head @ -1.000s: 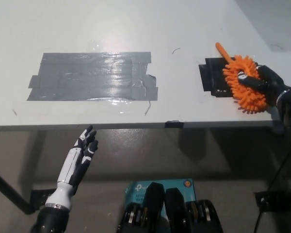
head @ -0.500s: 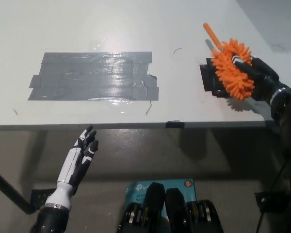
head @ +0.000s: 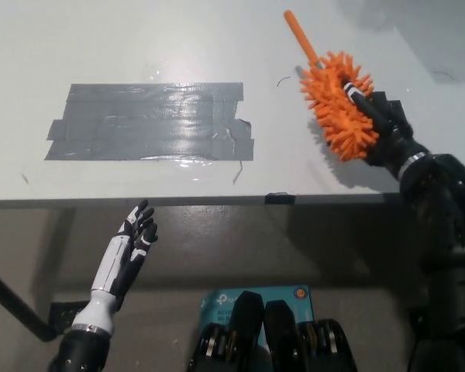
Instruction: An orange duster is kept infront of the robot in the middle of the table and the robot extends its right arm to grab the duster, picks it up and hands it to a person
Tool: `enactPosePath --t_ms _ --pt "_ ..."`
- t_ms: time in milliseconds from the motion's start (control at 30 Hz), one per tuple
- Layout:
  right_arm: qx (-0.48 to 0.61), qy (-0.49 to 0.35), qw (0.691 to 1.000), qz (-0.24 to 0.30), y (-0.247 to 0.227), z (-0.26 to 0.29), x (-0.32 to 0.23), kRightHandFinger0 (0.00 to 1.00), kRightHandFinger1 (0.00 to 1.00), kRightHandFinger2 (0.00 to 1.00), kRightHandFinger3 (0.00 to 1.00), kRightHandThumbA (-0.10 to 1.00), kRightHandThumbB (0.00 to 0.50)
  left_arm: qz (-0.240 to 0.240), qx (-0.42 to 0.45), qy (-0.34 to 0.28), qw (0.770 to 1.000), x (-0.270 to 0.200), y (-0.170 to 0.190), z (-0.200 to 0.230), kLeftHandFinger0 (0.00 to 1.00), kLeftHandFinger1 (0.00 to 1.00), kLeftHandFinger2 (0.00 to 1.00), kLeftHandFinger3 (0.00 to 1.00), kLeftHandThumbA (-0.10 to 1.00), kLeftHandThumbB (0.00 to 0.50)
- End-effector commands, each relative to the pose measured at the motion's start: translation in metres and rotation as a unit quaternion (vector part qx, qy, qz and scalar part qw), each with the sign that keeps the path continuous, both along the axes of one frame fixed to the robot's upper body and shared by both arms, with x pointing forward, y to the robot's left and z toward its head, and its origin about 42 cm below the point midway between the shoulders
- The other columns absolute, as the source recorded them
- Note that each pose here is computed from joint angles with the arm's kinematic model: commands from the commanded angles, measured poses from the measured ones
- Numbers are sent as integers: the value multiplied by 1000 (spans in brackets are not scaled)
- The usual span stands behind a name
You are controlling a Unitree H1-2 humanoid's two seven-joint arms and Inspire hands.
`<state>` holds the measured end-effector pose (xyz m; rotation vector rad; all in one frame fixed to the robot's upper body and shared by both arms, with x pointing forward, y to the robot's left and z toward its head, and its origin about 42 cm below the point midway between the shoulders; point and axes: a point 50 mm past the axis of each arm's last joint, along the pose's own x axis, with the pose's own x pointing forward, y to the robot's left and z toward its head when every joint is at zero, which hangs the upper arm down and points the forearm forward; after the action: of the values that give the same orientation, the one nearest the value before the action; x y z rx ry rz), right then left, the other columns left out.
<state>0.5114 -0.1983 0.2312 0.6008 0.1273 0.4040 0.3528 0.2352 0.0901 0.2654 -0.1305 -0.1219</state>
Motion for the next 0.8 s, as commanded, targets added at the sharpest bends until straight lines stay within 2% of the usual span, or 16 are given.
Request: enactPosePath --t_ms 0,133,200,233,300,400,567,767 --pt "77 -26 996 23 26 16 -6 0 396 792 1000 -100 129 -8 0 -22 1000 3 2 14 857 964 1000 1000 898 104" --pt "82 -7 996 22 37 3 -11 0 394 794 1000 -100 115 -6 0 -20 1000 1 3 12 856 962 1000 1000 896 102" --pt "82 1 996 18 40 0 -12 0 387 787 1000 -100 128 -6 0 -21 1000 1 3 12 856 962 1000 1000 894 99" --pt "77 8 997 12 42 -5 -13 0 358 740 941 -100 140 -7 0 -21 1000 1 3 11 856 962 1000 1000 892 96" --pt "82 15 997 4 44 -10 -14 0 352 735 881 -100 138 -6 -1 -20 1000 1 3 11 857 963 1000 1000 887 93" --pt "87 18 996 -6 46 -16 -16 0 349 751 852 -100 114 -6 -2 -22 1000 1 3 10 854 959 1000 1000 877 84" --pt "88 27 996 -14 45 -19 -17 0 350 754 852 -100 106 -4 -2 -20 1000 1 4 11 849 956 1000 1000 875 94" --pt "88 28 996 -21 40 -18 -14 0 365 790 919 -100 100 -5 -1 -22 1000 2 3 11 840 945 1000 1000 876 99"
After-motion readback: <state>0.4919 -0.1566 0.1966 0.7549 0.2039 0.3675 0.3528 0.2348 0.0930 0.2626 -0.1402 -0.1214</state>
